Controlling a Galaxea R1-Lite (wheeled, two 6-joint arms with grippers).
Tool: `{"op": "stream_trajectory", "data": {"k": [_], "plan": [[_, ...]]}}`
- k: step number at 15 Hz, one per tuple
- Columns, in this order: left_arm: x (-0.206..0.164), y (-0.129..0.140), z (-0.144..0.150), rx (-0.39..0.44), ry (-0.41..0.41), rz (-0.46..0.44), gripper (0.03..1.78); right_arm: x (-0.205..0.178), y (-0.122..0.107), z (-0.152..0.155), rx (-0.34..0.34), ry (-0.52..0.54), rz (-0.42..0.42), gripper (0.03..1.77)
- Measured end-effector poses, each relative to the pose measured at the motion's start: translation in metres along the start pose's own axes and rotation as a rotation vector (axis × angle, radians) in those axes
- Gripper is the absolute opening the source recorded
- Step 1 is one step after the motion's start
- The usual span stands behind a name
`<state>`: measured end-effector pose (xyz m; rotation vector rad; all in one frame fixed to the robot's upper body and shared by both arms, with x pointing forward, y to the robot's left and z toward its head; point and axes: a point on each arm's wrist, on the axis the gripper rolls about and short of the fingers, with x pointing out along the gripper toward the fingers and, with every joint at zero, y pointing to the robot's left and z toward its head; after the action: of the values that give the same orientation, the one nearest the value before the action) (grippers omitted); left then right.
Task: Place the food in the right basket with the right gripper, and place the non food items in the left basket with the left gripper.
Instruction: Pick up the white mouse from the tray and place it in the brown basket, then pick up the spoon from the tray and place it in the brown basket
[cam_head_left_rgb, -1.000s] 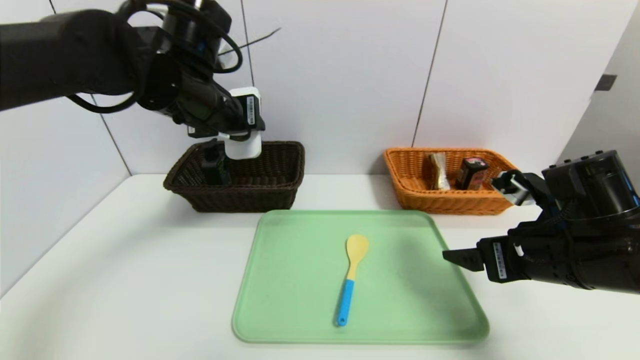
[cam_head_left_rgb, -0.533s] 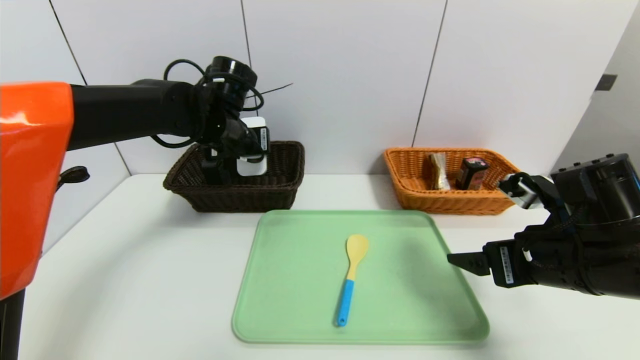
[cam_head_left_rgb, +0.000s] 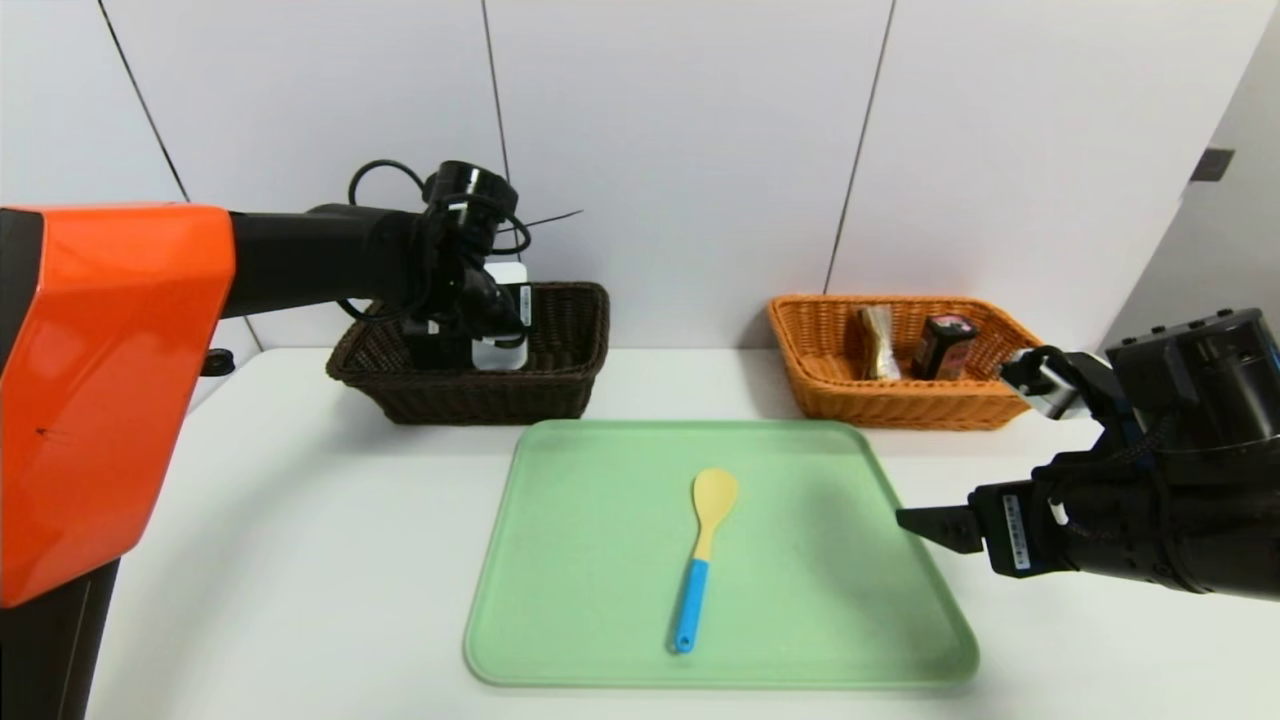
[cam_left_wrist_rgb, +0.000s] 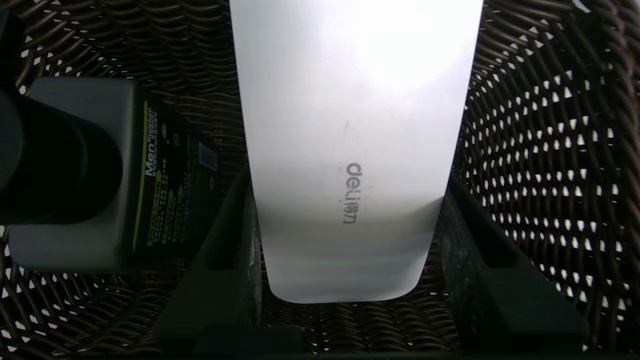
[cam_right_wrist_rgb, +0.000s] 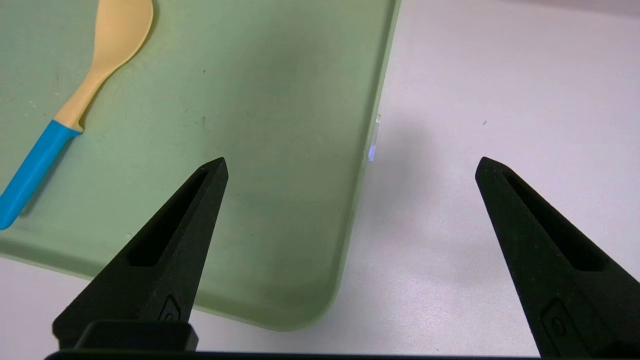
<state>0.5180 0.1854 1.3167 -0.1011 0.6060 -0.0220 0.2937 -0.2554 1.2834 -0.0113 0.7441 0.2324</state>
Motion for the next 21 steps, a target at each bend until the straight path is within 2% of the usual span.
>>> {"op": "stream_trajectory", "data": {"k": [4, 8, 10, 12, 13, 15, 17, 21], "plan": [[0.005, 0.0, -0.001, 0.001, -0.01, -0.002, 1.28, 0.001, 0.0, -0.002, -0.001, 0.009, 0.012, 1.71], [-0.002, 0.0, 0.004, 0.0, -0.027, -0.008, 1.45, 0.001, 0.0, -0.002, 0.001, 0.01, 0.013, 1.71], [-0.033, -0.006, 0.018, 0.014, -0.085, -0.044, 1.51, 0.0, -0.001, -0.004, 0.001, 0.013, 0.011, 1.71], [-0.082, -0.028, 0.026, 0.057, -0.139, -0.126, 1.55, 0.0, 0.0, -0.004, 0.0, 0.014, 0.012, 1.71], [-0.109, -0.042, 0.024, 0.089, -0.133, -0.173, 1.57, 0.0, 0.0, -0.004, 0.0, 0.013, 0.012, 1.71], [-0.146, -0.063, 0.007, 0.127, -0.049, -0.237, 1.6, -0.001, 0.0, -0.003, 0.0, 0.007, 0.013, 1.71], [-0.17, -0.081, -0.015, 0.153, 0.069, -0.276, 1.62, -0.001, 0.0, -0.002, 0.001, 0.004, 0.013, 1.71], [-0.183, -0.107, -0.059, 0.299, 0.297, -0.291, 1.66, -0.003, 0.0, 0.003, 0.002, -0.008, 0.013, 1.71]]}}
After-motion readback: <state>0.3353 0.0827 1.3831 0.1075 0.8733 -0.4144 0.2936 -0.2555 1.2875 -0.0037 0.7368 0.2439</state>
